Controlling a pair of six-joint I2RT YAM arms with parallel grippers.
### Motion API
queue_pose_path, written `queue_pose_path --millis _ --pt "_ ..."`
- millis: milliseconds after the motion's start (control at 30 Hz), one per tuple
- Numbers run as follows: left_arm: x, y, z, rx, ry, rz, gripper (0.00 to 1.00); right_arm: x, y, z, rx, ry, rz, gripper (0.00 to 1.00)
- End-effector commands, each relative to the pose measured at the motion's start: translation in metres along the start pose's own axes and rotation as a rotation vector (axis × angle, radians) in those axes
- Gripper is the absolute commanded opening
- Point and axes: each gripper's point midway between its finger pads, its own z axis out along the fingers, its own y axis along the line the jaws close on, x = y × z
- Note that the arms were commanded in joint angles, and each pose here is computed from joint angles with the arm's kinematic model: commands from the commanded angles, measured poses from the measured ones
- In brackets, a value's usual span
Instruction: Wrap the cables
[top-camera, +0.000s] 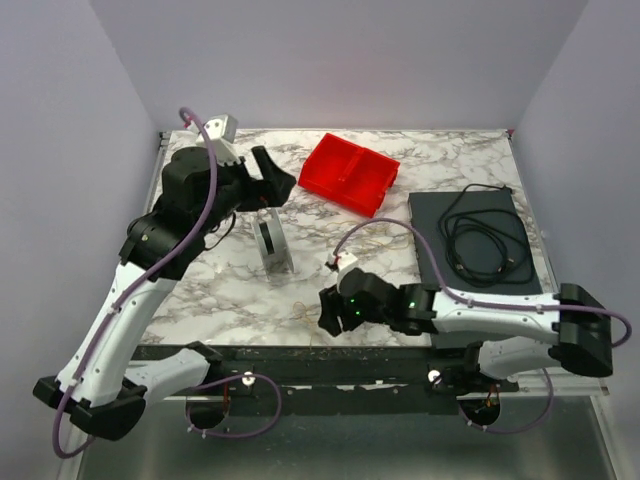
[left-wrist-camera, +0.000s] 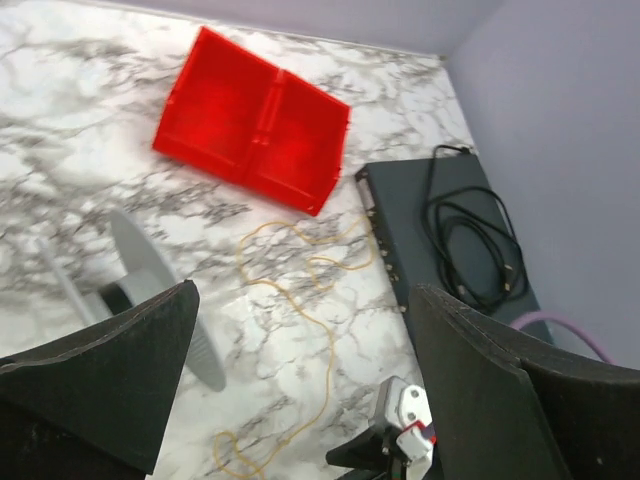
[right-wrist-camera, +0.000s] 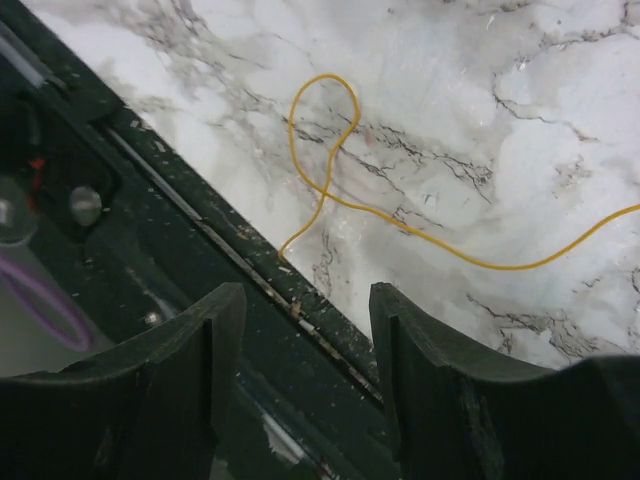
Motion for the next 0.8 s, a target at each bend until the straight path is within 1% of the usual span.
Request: queue_pose_path --millis 0,167,267,400,500,700,767 --pt "0.017 0.054 -0.010 -0.180 -0.014 -0.077 0.88 0.002 0.002 0.034 0.121 -0.060 -0.056 0.59" --pt "0.029 0.072 -0.021 -0.221 -0.013 -0.104 0.87 0.009 0.013 0.070 0.201 -0.033 -0.153 0.58" --pt "0.031 0.080 -0.026 -0.241 -0.017 -0.111 0.87 0.008 0.008 0.084 0.253 -0.025 -0.186 0.57" --pt "0.031 0.087 -0.030 -0.256 -0.022 -0.111 0.86 0.003 0.010 0.096 0.279 -0.027 -0.229 0.57" --pt "0.029 0.090 -0.032 -0.259 -0.029 -0.117 0.86 0.010 0.007 0.109 0.303 0.008 -0.256 0.57" --pt "0.024 0.096 -0.035 -0.268 -0.042 -0.122 0.86 0.018 0.004 0.121 0.324 0.035 -0.266 0.57" --pt "0.024 0.098 -0.034 -0.274 -0.046 -0.124 0.86 0.017 -0.001 0.122 0.356 0.029 -0.266 0.55"
